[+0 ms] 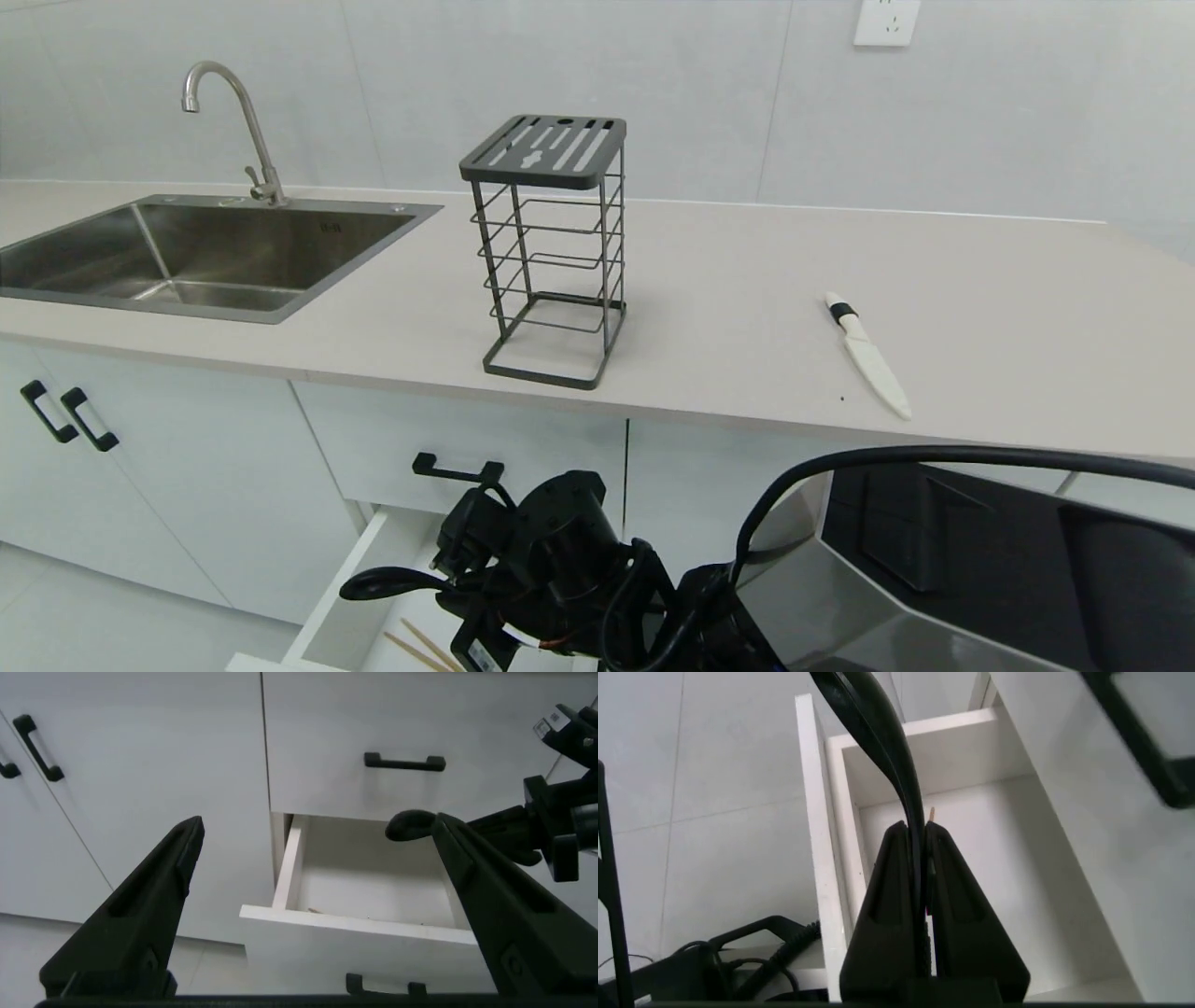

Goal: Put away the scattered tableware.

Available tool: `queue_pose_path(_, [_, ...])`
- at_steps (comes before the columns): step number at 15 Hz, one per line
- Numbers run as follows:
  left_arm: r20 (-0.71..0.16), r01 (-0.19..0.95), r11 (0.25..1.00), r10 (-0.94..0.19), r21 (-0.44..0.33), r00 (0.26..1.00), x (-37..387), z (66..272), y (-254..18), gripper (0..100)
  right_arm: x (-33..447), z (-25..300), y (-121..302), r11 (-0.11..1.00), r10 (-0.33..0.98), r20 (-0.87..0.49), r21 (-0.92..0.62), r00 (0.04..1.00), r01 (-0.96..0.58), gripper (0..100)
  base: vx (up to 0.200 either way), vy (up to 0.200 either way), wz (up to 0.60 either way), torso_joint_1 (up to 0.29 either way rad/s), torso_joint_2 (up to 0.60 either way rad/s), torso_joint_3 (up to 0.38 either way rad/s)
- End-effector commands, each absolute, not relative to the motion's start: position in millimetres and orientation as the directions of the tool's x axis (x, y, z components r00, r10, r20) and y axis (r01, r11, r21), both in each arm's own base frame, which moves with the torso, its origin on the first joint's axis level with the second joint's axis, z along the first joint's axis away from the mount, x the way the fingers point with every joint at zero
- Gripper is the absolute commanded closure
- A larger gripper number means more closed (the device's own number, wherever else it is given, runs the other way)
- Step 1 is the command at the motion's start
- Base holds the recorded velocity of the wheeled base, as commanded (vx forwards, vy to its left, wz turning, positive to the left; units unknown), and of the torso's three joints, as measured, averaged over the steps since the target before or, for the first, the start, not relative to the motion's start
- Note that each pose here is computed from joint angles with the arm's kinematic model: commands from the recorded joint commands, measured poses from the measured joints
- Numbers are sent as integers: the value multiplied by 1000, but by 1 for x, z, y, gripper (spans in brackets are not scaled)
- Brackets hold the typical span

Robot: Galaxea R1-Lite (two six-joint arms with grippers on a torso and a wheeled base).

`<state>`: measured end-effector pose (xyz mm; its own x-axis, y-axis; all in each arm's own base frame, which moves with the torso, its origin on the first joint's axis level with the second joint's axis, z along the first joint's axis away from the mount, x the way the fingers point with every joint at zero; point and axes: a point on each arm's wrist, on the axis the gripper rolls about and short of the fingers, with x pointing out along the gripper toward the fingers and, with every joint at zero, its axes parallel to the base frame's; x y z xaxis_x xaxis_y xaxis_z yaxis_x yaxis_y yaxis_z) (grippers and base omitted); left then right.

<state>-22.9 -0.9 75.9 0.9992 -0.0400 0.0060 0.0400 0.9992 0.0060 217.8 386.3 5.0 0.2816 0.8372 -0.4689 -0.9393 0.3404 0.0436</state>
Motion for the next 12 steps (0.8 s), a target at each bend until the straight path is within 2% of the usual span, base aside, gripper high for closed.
queue_pose_path(1, [5, 40, 999, -40, 6, 999, -23, 76, -1, 0, 218, 4, 386, 339, 837, -470, 44, 280, -940, 100, 0, 0, 0, -261, 486, 217])
queue_pose_path(6, [5, 40, 999, -40, 6, 999, -23, 76, -1, 0, 220, 4, 386, 344, 836, -470, 44, 284, -938, 100, 0, 0, 0, -241, 412, 168])
queue_pose_path(9, [5, 40, 999, -40, 6, 999, -23, 76, -1, 0, 229, 8, 384, 356, 834, -460, 27, 305, -934, 100, 0, 0, 0, -61, 124, 64])
queue_pose_path(12, [5, 40, 999, -40, 6, 999, -23, 76, -1, 0, 243, -9, 375, 381, 807, -493, 16, 324, -925, 100, 0, 0, 0, 2, 17, 11])
